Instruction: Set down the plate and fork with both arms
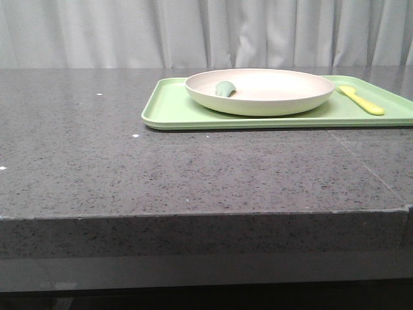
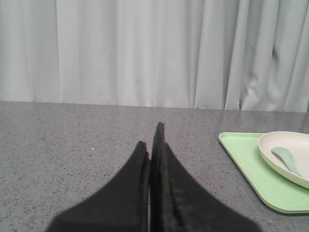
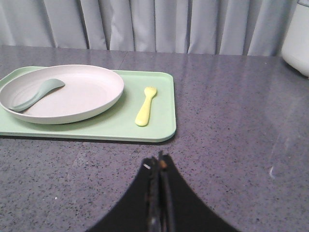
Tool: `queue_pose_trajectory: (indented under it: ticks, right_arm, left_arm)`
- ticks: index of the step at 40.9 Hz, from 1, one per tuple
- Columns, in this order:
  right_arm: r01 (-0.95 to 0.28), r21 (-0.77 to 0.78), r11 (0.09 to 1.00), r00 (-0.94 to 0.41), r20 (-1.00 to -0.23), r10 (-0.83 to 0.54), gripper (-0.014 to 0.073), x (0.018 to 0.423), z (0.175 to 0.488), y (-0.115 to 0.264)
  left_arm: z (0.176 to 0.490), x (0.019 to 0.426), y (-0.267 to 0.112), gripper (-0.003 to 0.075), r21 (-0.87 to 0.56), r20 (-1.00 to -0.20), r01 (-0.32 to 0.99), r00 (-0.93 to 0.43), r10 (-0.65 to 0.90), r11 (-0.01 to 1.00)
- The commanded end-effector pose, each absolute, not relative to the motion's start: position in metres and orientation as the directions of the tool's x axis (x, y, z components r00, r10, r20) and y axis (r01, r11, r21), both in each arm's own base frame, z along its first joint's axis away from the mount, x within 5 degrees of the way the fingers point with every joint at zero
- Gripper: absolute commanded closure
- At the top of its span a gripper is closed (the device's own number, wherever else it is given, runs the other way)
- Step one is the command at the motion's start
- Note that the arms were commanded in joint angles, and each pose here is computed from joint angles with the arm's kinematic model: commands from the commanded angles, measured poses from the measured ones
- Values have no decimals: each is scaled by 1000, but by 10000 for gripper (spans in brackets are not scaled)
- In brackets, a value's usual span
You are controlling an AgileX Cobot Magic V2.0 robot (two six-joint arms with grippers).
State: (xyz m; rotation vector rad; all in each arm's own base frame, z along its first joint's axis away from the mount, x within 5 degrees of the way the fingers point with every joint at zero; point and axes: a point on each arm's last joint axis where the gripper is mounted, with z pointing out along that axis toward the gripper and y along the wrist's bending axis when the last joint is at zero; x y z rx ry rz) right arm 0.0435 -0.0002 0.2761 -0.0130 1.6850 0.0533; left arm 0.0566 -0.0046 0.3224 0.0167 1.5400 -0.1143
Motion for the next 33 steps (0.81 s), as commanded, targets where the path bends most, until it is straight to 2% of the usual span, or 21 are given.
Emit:
queue_pose_trajectory:
  ticks: [1, 9, 26, 33]
  right_arm:
    - [-44, 6, 999, -9, -1000, 6, 657, 43, 292, 0]
    - [-44, 6, 999, -9, -1000, 6, 657, 43, 292, 0]
    - [-44, 6, 999, -10, -1000, 6, 657, 43, 292, 0]
    - [-44, 6, 999, -10, -1000, 6, 657, 43, 292, 0]
  left_arm:
    - [337, 55, -5, 739, -62, -990, 97, 122, -74, 993]
    - [313, 56, -4, 739, -61, -994, 79, 89, -68, 995]
    - [223, 51, 1, 739, -83, -996, -28, 30, -83, 996]
    - [203, 55, 2, 739, -84, -996, -36, 21, -83, 996]
